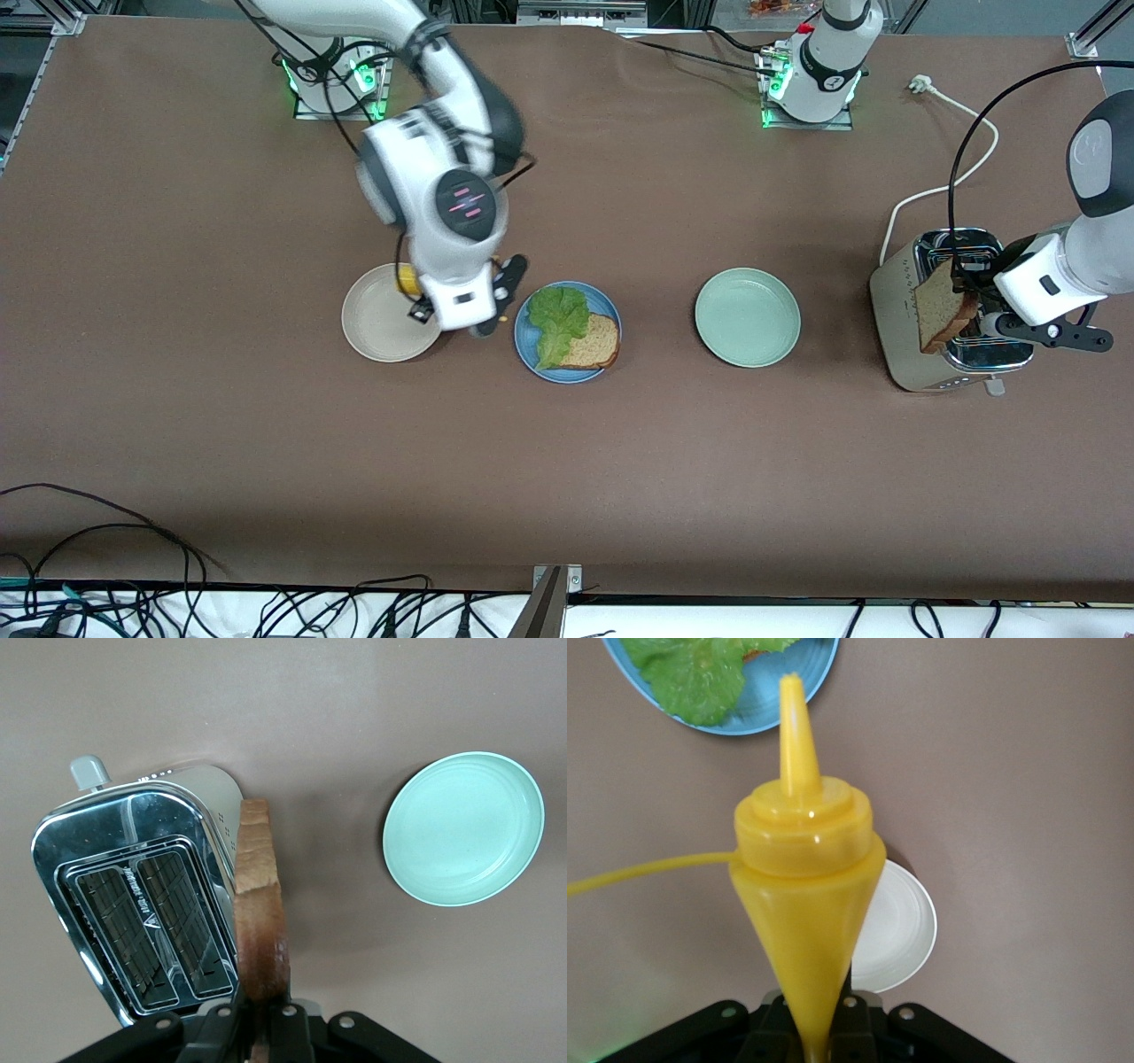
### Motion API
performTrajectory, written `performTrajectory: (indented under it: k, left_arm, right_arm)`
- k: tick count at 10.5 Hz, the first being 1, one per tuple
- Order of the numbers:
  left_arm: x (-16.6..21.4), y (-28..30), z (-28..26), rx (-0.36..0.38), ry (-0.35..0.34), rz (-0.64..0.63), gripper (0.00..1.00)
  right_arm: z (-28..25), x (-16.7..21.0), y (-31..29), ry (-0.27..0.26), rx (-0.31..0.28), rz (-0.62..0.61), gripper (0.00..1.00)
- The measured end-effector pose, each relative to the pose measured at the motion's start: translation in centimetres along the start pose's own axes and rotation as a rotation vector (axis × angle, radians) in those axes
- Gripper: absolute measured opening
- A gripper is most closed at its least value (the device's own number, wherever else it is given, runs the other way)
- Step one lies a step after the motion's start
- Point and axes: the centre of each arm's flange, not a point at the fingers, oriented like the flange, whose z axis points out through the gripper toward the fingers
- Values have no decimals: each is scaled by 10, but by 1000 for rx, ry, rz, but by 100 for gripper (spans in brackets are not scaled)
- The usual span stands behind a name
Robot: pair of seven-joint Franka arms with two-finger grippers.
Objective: Make sandwich in blue plate with both arms
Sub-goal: 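Carry the mustard back while the left gripper carries bread toward the plate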
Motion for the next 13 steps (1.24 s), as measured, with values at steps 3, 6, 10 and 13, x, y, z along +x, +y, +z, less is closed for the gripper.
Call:
performTrajectory:
  k: [3,6,10,13]
  left_arm:
    - [3,11,2,-45,5,6,10]
    - [13,41,11,-120,-2,1,10]
    - [26,94,15,-216,13,-21,10]
    - [40,143,17,-308,51,-54,10]
  right_arm:
    - [11,-69,85,181,200,-72,7]
    - [26,-122,138,332,275,-201,5]
    - [63,-202,190,528,370,-423,4]
    - [116,-256,217,619,428,-578,4]
